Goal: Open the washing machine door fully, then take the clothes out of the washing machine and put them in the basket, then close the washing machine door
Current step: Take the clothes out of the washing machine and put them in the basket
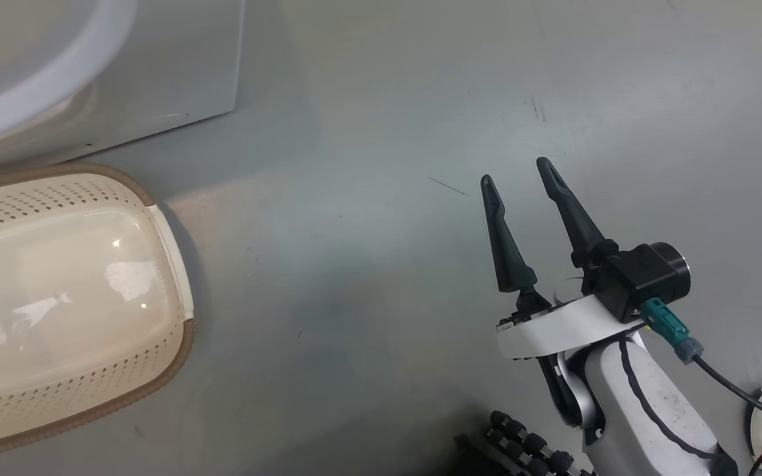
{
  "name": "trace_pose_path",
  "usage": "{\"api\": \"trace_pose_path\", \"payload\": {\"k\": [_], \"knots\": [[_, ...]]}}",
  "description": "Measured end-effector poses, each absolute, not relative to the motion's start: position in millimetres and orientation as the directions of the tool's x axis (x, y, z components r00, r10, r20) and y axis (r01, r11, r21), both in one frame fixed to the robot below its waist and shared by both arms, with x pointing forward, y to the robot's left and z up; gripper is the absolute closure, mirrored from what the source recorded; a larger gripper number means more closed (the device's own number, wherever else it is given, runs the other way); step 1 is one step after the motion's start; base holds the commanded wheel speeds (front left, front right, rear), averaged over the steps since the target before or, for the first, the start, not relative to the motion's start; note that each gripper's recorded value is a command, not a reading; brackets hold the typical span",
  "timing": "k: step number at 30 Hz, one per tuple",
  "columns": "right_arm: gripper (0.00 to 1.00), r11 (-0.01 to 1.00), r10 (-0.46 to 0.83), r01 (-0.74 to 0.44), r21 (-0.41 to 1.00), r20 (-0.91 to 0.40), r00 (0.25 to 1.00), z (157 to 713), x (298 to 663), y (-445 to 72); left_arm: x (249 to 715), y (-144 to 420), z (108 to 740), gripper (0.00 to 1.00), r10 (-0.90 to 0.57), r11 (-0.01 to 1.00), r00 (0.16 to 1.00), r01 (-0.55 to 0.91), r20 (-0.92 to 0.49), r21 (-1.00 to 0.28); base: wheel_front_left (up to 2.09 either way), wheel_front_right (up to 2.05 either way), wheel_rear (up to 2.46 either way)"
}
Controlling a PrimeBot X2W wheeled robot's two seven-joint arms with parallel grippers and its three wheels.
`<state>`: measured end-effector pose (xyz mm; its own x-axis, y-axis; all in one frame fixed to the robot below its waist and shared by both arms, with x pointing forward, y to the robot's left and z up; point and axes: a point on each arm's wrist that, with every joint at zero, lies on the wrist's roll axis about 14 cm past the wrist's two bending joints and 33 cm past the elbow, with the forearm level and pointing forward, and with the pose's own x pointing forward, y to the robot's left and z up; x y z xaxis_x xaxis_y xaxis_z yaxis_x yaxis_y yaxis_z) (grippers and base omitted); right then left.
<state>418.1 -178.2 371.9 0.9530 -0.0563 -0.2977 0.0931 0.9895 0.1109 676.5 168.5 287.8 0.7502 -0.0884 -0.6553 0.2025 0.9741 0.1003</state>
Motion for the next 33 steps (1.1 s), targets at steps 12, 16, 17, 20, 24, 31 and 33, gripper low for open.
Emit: {"api": "trace_pose_path", "payload": {"k": [12,16,17,20,24,31,33], "knots": [[0.0,0.99,-0.057,0.09,0.111,-0.275,0.96,377.8,423.2,-178.9,675.3,166.2,288.4,1.0,-0.084,0.979,0.733,0.186,-0.675,0.08,0.0,0.0,0.0],[0.0,0.99,-0.056,0.089,0.112,-0.266,0.962,380.8,425.1,-178.9,674.2,160.5,291.5,1.0,-0.098,0.979,0.741,0.19,-0.665,0.068,0.0,0.0,0.0],[0.0,0.99,-0.055,0.087,0.113,-0.264,0.963,381.4,425.4,-178.5,673.4,158.9,292.5,1.0,-0.101,0.979,0.742,0.192,-0.663,0.065,0.0,0.0,0.0],[0.0,0.99,-0.053,0.084,0.116,-0.253,0.966,384.7,426.8,-177.9,672.0,156.3,297.3,1.0,-0.109,0.98,0.752,0.19,-0.65,0.056,0.0,0.0,0.0],[0.0,0.989,-0.057,0.086,0.118,-0.234,0.971,391.2,429.1,-179.3,671.4,147.8,308.8,1.0,-0.131,0.981,0.779,0.191,-0.613,0.033,0.0,0.0,0.0],[0.0,0.989,-0.053,0.079,0.125,-0.2,0.978,403.0,432.3,-178.1,666.7,135.0,334.7,1.0,-0.168,0.983,0.834,0.181,-0.526,-0.026,0.0,0.0,0.0],[0.0,0.989,-0.048,0.074,0.128,-0.192,0.98,406.0,433.0,-176.5,662.2,132.8,340.2,1.0,-0.174,0.983,0.846,0.179,-0.504,-0.041,0.0,0.0,0.0]]}}
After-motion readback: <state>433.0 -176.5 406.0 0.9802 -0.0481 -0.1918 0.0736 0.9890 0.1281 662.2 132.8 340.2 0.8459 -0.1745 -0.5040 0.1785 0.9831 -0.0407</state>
